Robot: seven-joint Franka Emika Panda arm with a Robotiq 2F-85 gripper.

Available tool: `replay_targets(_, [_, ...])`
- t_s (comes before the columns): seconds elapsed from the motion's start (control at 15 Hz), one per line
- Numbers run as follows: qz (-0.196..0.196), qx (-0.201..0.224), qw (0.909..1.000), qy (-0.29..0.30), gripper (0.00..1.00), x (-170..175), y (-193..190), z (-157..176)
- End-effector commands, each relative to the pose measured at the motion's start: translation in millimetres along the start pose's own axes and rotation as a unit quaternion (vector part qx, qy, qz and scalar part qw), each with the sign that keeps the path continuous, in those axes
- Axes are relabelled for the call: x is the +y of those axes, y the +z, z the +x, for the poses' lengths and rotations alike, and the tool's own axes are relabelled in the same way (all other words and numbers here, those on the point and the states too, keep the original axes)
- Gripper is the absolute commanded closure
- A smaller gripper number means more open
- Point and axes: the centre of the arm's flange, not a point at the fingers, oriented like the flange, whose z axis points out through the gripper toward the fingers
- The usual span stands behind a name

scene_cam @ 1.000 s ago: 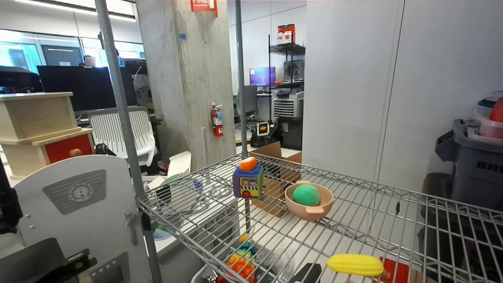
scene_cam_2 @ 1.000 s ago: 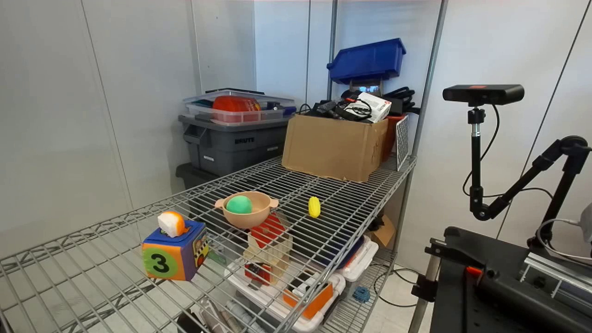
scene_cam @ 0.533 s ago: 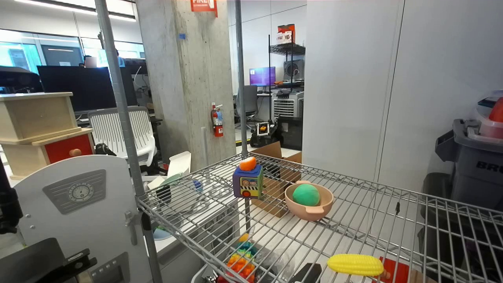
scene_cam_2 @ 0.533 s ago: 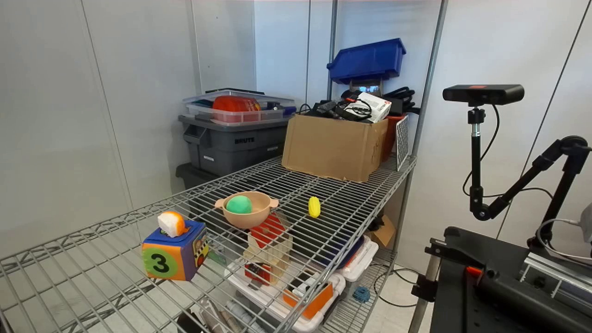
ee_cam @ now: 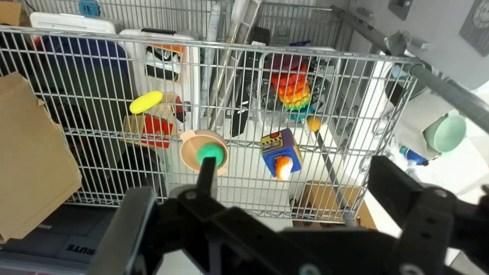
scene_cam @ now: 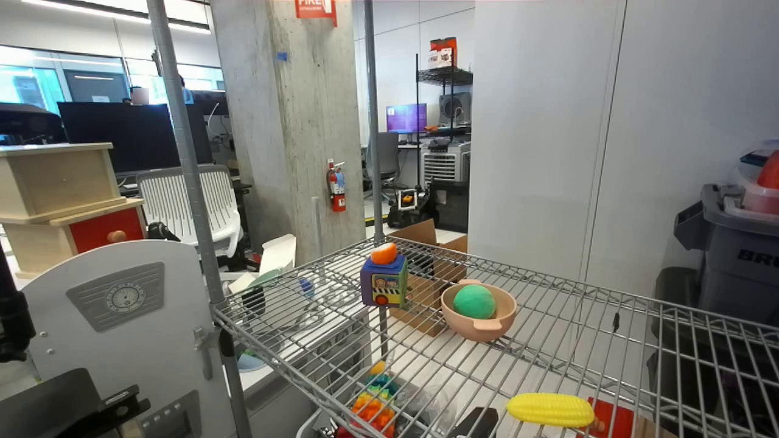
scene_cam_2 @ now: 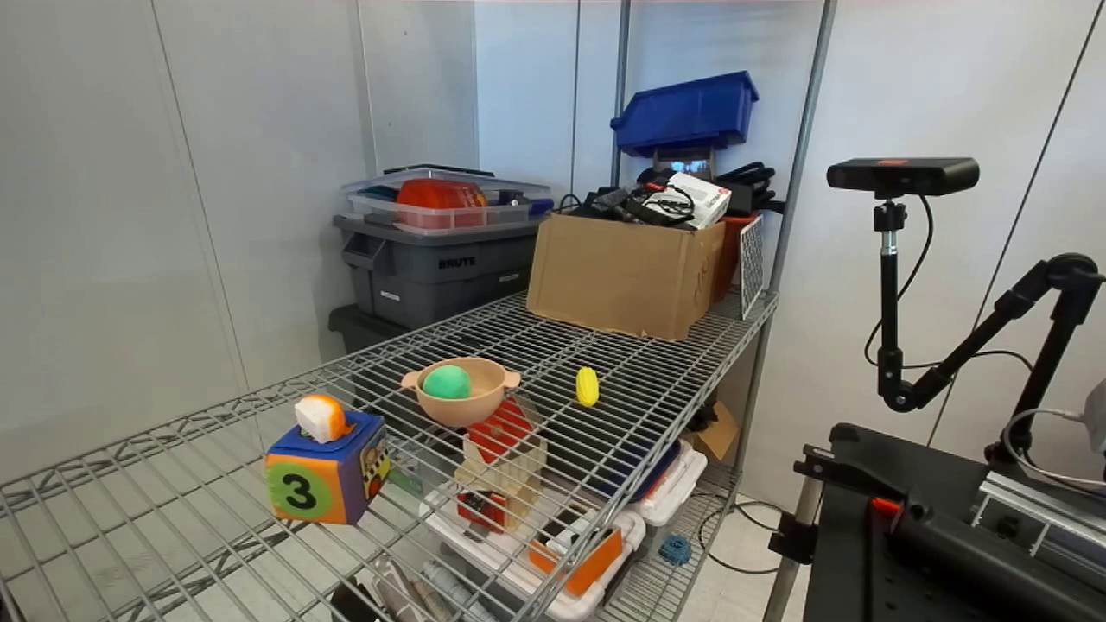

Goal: Pick the green object in the bowl and put it on the shelf

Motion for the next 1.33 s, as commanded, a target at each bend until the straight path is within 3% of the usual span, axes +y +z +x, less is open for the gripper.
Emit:
replay_targets(0.0, [0.018,0.018,0.9982,0.054,0.0,21.3,37.5,81.1])
replay_targets(0.53, [0.007,0.007,0.9811,0.193,0.0,61.7,153.3,210.2])
replay_targets(0.87, [-0.004,-0.045,0.9503,0.308,0.0,87.6,241.6,268.7])
replay_targets(1.27, [-0.024,-0.12,0.9091,0.398,0.0,98.8,328.5,308.0])
